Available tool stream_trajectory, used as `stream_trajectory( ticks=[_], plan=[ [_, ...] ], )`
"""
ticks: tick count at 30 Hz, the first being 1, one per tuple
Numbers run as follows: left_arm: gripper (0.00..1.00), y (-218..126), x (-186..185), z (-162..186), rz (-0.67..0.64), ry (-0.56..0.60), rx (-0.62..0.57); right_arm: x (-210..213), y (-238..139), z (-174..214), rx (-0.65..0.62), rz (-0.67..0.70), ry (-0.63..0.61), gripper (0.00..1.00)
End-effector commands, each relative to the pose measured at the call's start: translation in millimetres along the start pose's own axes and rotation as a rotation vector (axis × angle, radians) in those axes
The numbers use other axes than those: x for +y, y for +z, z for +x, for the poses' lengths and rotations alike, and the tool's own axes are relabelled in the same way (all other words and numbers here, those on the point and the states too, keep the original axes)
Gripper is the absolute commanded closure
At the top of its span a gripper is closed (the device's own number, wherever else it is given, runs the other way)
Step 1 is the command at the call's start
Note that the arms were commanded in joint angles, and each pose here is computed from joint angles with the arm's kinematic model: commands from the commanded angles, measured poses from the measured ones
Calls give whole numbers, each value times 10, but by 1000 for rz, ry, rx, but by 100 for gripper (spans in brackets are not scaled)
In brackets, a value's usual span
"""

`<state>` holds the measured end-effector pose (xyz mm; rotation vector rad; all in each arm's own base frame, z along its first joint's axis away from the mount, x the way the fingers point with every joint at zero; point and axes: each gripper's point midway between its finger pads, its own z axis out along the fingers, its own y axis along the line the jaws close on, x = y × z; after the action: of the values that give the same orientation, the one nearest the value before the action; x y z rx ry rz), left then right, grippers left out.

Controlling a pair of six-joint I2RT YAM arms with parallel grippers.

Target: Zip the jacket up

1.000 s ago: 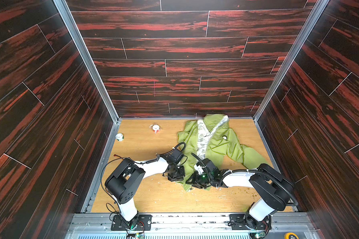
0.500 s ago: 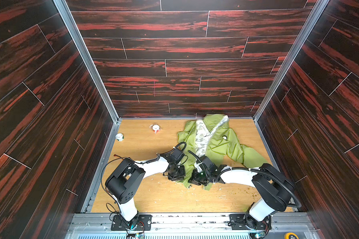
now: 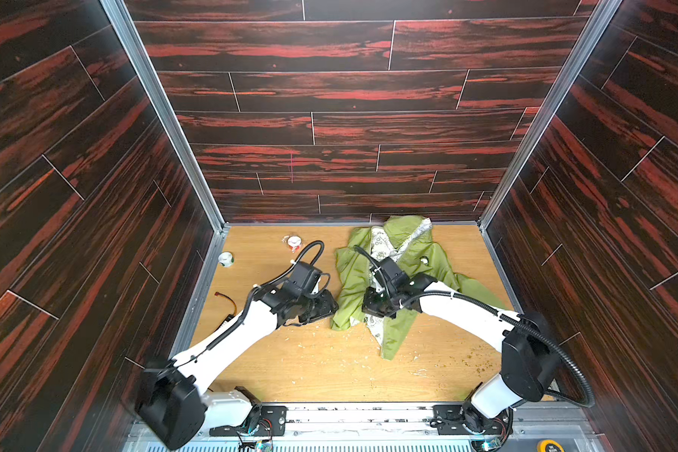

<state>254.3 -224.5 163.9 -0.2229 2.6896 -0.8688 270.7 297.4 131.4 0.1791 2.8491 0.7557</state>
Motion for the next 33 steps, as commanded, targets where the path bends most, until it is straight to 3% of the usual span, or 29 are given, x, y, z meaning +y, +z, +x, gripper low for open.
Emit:
stream_trajectory(
  ticks=[1,6,13,16,33],
  plan=[
    [47,19,-11,198,82,-114,55,-4,-150,-65,19,38,-9,100],
    [36,-141,-315,145,303,-265,8,188,-299,-209,22,-9,-10,100],
    [26,-430,-692,-71,556,-380,-84,535,-427,-189,97,-148,-16,100],
    [22,-431,-731,-101,598,-402,-116,641,-488,-165,123,-203,-9,100],
    [22,-245,-1182,-168,764,-414,-173,842,-899,-112,185,-469,119,100]
  ],
)
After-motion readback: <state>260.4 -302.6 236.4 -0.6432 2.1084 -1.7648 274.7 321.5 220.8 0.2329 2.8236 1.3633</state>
